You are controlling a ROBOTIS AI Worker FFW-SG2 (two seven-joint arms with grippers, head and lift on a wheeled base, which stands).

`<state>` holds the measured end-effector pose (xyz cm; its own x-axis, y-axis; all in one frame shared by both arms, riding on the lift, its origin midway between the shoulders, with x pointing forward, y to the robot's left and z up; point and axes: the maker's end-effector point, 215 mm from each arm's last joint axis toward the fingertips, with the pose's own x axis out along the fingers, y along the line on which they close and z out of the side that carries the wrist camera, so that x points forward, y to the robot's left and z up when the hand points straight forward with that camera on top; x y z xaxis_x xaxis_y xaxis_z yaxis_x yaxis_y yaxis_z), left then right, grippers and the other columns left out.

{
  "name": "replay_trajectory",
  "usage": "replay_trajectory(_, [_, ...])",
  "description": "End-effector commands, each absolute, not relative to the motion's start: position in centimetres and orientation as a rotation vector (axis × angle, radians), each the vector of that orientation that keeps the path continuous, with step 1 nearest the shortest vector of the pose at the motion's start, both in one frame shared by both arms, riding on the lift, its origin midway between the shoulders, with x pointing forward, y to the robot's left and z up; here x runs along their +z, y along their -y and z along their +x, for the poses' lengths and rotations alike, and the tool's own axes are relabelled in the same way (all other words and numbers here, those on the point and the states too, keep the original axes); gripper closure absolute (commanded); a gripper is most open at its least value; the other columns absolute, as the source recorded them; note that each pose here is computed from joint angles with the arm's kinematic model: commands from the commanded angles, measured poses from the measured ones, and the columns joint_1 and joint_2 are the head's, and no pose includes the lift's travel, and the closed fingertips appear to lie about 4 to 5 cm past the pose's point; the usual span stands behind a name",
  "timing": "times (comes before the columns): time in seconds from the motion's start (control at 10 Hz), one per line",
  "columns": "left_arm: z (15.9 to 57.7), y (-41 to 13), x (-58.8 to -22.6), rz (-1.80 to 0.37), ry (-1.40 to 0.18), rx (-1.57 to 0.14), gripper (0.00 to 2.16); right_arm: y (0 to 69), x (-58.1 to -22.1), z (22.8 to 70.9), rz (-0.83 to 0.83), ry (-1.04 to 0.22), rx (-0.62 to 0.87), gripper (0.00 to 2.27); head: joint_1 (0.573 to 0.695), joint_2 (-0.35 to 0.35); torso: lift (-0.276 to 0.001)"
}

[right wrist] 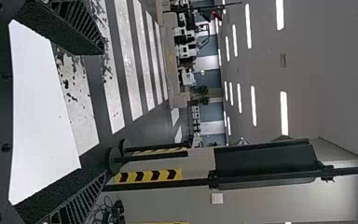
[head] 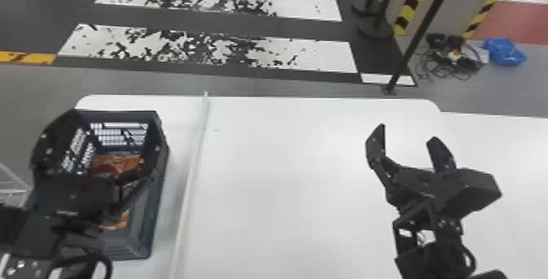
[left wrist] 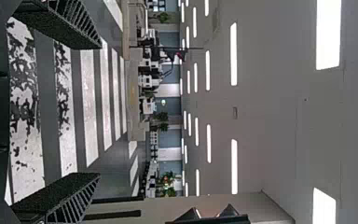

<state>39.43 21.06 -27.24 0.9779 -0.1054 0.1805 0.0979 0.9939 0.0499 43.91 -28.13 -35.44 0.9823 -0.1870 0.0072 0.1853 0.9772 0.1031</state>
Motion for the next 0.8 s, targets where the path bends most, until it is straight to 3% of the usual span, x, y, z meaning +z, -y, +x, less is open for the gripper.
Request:
replay_trajectory(0.0, [39.43,-21.06,-27.24,0.041,0.184,-0.102,0.0,28.13,-35.44,43.9,0.102,0.017,-0.188,0.0,0.695,-0.096,-0.029])
replay_trajectory(0.7, [39.43,-21.06,-27.24,0.041,0.184,-0.102,0.0,28.13,-35.44,43.9,0.102,0.017,-0.188,0.0,0.695,-0.096,-0.029])
